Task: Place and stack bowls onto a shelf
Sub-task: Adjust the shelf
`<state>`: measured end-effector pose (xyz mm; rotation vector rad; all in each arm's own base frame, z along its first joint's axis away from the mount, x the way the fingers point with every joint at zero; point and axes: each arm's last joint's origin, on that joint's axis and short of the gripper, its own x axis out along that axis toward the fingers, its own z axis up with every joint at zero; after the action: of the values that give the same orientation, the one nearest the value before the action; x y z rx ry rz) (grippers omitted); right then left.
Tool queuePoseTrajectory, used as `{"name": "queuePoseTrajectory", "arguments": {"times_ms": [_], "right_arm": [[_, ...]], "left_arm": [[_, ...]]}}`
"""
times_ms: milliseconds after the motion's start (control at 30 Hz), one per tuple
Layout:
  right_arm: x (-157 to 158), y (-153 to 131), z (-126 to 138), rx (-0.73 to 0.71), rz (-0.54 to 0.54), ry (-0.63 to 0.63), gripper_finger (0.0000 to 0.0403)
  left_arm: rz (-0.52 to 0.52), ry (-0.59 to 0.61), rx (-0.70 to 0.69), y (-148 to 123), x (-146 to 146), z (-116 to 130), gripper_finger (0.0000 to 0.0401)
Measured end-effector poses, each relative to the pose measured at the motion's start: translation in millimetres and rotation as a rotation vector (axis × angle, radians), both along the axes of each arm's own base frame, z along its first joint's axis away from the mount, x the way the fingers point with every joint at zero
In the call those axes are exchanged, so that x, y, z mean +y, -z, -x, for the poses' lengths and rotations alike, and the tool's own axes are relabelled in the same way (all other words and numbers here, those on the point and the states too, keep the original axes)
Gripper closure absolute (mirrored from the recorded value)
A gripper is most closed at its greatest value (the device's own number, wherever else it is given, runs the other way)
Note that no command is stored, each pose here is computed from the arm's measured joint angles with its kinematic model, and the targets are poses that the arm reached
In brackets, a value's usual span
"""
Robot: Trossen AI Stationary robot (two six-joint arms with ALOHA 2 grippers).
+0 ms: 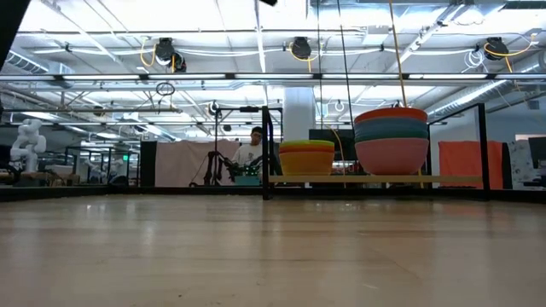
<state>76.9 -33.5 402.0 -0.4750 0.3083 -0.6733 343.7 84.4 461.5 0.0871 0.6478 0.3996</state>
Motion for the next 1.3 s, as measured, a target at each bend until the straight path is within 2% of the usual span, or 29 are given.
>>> {"name": "queuePoseTrajectory", "arguments": {"times_ms": [100,167,300,367,533,733,933,1033,1300], "right_arm": [[2,1,6,0.0,-0.008,-0.014,0.0396],[5,4,8,0.009,-0.044,-0.085,0.0397],[8,16,6,0.074,-0.183,-0.205,0.0402],[9,25,4,0.125,-0.271,-0.213,0.0402],[8,55,4,0.278,-0.419,-0.151,0.0402],[8,91,1,0.386,-0.586,-0.054,0.0403],[5,127,-3,0.48,-0.627,0.033,0.0403],[4,139,-3,0.492,-0.636,0.116,0.0403],[-2,141,1,0.443,-0.582,0.316,0.0403]], "left_arm": [[-0.01,-0.044,0.009,-10,-3,19,0.0397],[-0.012,-0.069,0.003,-15,-5,28,0.0397],[0.004,-0.104,0.043,-14,-6,36,0.0398],[0.013,-0.126,0.095,-11,-7,41,0.0398],[0.031,-0.158,0.162,-6,-7,46,0.0399],[0.044,-0.169,0.163,-5,-7,47,0.04],[0.046,-0.17,0.164,-5,-7,47,0.04],[0.046,-0.17,0.166,-5,-7,47,0.04],[0.048,-0.169,0.173,-4,-8,47,0.04]]}}
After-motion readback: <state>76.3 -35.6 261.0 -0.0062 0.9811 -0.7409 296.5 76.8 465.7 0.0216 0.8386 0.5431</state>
